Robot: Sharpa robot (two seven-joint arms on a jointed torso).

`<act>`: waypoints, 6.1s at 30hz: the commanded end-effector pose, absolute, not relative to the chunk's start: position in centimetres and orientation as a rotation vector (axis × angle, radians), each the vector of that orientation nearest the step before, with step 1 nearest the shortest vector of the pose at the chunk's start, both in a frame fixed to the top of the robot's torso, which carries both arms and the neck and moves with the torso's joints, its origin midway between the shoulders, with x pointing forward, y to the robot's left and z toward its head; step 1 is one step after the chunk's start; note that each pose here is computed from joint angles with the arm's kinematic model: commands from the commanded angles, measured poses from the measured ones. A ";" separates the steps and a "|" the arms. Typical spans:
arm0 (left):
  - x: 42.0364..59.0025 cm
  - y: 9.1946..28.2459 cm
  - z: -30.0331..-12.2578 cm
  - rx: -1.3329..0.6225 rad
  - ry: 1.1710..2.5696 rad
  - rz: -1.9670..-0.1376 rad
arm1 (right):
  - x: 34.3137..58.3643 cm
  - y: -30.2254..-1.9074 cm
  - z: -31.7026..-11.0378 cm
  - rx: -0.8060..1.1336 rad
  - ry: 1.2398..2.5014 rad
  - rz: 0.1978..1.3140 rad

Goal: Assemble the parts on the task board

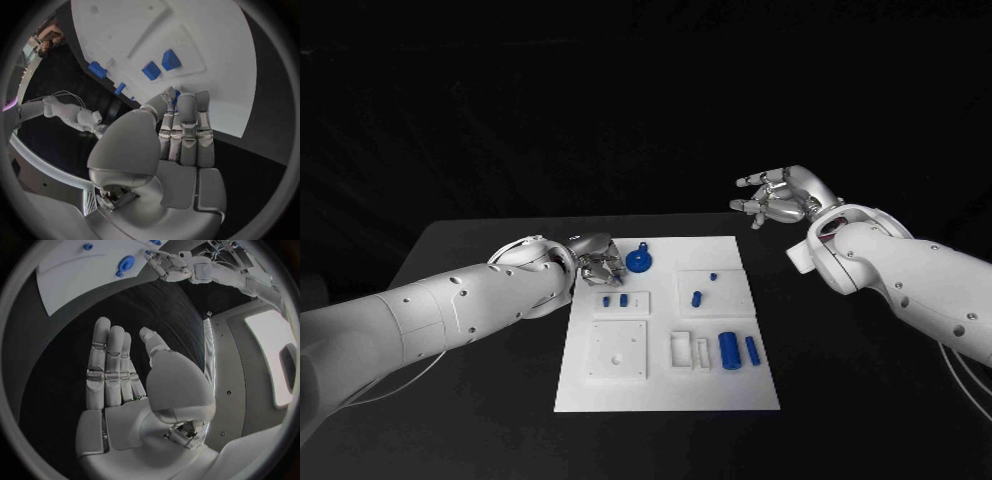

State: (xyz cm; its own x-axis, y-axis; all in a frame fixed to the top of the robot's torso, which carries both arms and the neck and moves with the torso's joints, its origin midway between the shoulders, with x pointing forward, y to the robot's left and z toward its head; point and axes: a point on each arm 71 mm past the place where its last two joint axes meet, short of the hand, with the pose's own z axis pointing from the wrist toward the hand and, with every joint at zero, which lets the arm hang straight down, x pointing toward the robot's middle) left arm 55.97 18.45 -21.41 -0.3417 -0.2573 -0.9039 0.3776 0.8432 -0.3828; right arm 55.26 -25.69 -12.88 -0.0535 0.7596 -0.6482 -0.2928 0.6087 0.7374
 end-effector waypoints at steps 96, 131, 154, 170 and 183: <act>55.9 19.0 -22.6 0.057 1.822 -0.657 | 55.4 -26.3 -13.0 0.433 1.373 0.900; 58.3 27.9 -19.3 -0.768 1.603 -0.956 | 55.0 -25.3 -15.0 0.226 1.588 0.780; 55.7 25.4 -15.2 -1.054 1.436 -1.351 | 53.6 -20.4 -18.3 -0.143 1.703 0.384; 55.3 24.1 -15.0 -1.045 1.437 -1.373 | 53.3 -18.4 -20.4 -0.212 1.722 0.351; 55.3 23.4 -15.0 -1.055 1.448 -1.393 | 53.3 -17.5 -22.0 -0.243 1.718 0.338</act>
State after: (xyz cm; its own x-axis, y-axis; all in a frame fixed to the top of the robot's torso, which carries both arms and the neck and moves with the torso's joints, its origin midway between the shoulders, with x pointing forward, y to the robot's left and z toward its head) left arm 55.24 23.72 -15.36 -0.2856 -0.9577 -0.0357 -0.0271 0.0453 -0.9986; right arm 53.39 -17.51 -21.53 -0.1863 0.0575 -0.9808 -0.3410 0.9324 0.1194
